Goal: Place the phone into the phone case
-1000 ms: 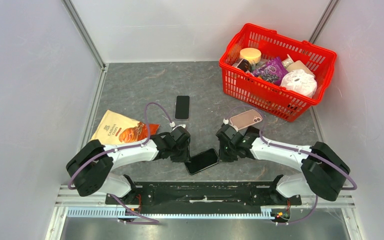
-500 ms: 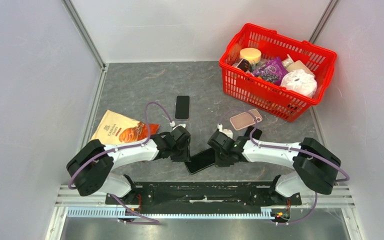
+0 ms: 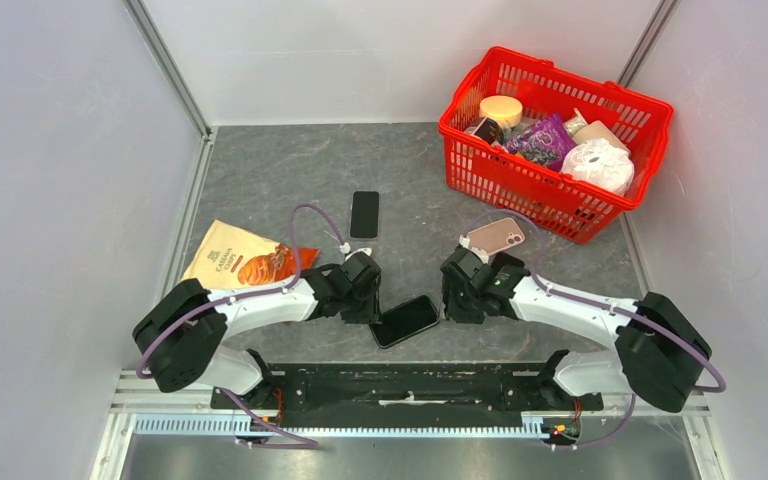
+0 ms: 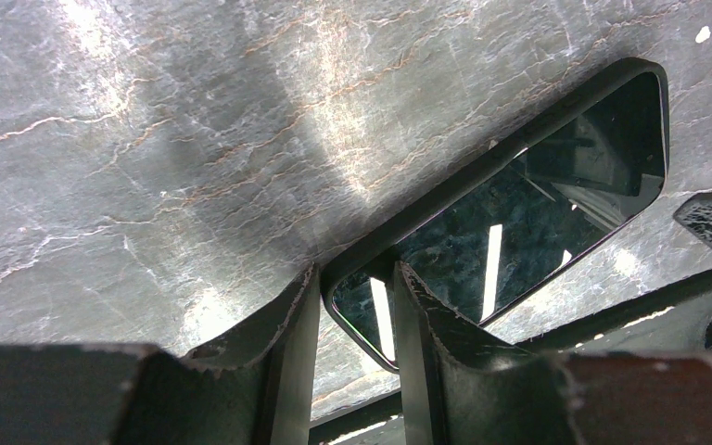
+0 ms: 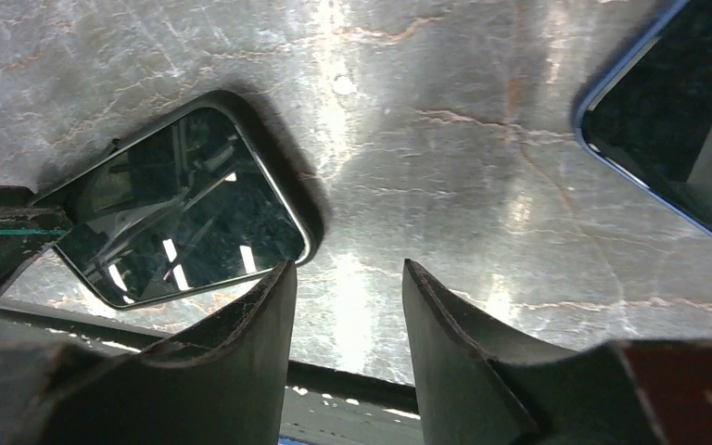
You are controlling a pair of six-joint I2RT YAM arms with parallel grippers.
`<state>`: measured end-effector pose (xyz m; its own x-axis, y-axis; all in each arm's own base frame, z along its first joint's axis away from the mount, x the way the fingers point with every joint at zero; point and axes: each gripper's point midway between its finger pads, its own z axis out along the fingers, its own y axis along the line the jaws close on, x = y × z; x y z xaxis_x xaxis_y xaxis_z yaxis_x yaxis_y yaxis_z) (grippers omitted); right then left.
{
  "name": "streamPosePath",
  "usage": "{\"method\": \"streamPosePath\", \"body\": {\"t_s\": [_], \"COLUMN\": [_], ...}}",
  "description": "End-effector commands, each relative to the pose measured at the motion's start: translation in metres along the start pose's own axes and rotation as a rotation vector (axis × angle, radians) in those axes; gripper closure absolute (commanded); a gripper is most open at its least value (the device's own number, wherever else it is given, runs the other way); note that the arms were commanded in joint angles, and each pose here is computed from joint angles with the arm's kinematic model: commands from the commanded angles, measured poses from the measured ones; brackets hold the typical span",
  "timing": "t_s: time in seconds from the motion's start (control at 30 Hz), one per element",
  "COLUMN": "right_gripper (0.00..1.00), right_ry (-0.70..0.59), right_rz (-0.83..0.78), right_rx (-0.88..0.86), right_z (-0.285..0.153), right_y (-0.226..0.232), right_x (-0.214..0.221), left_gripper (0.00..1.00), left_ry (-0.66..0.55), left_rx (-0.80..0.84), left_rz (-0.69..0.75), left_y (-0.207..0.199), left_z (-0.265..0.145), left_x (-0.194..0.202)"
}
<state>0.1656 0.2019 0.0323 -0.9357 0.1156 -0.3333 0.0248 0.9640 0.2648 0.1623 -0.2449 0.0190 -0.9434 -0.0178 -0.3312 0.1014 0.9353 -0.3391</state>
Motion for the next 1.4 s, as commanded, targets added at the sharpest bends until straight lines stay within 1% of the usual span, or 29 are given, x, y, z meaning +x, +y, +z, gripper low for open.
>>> {"method": "streamPosePath", "body": {"t_s": [0.0, 0.17, 0.2, 0.3, 0.43, 0.73, 0.87, 0.97, 1.13, 1.2, 1.3, 1.37], "right_gripper": [0.46, 0.49, 0.52, 0.55, 0.65, 0.8, 0.89, 0.92, 0.92, 0.89, 0.79, 0.69], "right_ry": [0.019, 0.032, 0.034, 0.04, 0.049, 0.119, 0.136, 0.15, 0.146, 0.13, 0.101, 0.091], "right_rz": [0.01, 0.002, 0.001, -0.019, -0.063, -0.136, -0.167, -0.177, -0.187, -0.193, -0.171, -0.13], "right_rx": [-0.082, -0.052, -0.043, 0.009, 0.079, 0.203, 0.252, 0.264, 0.268, 0.267, 0.233, 0.192], "right_z": [0.007, 0.017, 0.019, 0.023, 0.029, 0.051, 0.062, 0.071, 0.073, 0.068, 0.056, 0.048], "right_y": [0.019, 0.014, 0.013, 0.004, -0.004, -0.018, -0.023, -0.022, -0.022, -0.021, -0.017, -0.017], "right_x": [0.0, 0.003, 0.004, 0.008, 0.016, 0.055, 0.07, 0.078, 0.078, 0.071, 0.055, 0.043], "left_gripper": [0.61, 0.61, 0.61, 0.61, 0.61, 0.61, 0.61, 0.6, 0.6, 0.6, 0.6, 0.6], "left_ry": [-0.057, -0.054, -0.053, -0.055, -0.054, -0.051, -0.05, -0.05, -0.053, -0.053, -0.056, -0.054], "left_rx": [0.013, 0.011, 0.011, 0.011, 0.01, 0.008, 0.01, 0.008, 0.006, 0.006, 0.005, 0.002], "left_rz": [0.017, 0.017, 0.018, 0.018, 0.018, 0.022, 0.025, 0.027, 0.028, 0.028, 0.028, 0.028], "left_y": [-0.008, -0.007, -0.008, -0.008, -0.008, -0.01, -0.011, -0.013, -0.014, -0.014, -0.014, -0.013], "left_z": [0.005, 0.006, 0.006, 0.006, 0.007, 0.01, 0.01, 0.01, 0.009, 0.008, 0.007, 0.007], "left_x": [-0.014, -0.014, -0.014, -0.014, -0.015, -0.016, -0.017, -0.018, -0.02, -0.021, -0.022, -0.021]}}
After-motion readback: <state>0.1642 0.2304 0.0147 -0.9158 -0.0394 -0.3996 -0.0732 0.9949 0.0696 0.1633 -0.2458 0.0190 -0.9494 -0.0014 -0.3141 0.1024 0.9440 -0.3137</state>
